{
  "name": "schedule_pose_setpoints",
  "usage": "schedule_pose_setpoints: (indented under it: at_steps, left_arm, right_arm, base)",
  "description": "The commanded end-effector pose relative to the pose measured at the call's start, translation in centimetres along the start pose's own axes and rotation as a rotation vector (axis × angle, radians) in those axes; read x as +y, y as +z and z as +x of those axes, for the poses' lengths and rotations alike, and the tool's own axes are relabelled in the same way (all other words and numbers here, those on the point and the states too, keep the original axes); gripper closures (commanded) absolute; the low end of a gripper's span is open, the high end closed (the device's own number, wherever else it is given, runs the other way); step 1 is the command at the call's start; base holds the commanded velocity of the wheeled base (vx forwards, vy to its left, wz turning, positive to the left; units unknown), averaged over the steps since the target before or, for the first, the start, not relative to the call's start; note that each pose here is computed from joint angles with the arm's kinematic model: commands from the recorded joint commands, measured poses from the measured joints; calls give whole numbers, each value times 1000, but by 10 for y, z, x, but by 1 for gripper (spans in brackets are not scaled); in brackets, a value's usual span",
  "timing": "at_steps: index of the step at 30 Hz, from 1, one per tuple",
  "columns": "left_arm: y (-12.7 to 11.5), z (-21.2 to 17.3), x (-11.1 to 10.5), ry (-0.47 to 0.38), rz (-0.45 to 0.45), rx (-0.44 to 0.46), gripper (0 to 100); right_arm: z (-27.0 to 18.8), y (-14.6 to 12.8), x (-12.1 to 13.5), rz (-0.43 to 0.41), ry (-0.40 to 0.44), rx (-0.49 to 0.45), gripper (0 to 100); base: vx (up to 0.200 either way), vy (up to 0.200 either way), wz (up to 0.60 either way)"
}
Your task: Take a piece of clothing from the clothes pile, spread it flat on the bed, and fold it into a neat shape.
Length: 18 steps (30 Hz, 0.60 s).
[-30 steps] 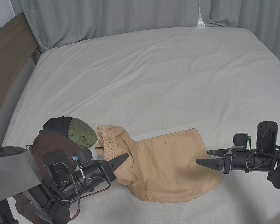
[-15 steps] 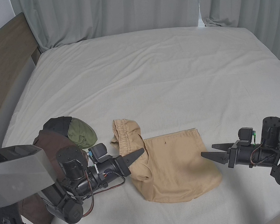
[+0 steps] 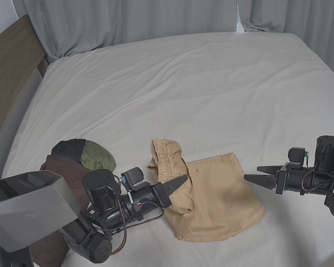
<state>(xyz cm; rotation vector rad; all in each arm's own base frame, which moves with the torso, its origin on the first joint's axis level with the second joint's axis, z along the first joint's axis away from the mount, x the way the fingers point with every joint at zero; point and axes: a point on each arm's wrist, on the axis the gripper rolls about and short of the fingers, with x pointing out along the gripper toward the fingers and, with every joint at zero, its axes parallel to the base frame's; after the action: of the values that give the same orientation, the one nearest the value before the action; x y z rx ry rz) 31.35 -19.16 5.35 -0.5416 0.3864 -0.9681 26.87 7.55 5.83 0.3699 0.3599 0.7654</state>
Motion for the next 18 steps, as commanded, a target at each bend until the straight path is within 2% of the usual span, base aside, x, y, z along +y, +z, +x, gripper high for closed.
schedule_pose_setpoints:
  at_steps: [1,15,18]
  left_arm:
    - [-6,4,1,-4,-5,15,100]
    - [-9,17,-7,-29,2,23,100]
    - [-13,25,-13,-42,-13,52,100]
  right_arm:
    - [-1,2,-1,-1,-4,-8,0]
    - [-3,8,-3,-8,0,-27,0]
    - [-3,10,-5,-9,-7,-38,0]
  base:
    - [0,0,0]
    - [0,0,0]
    - [0,0,0]
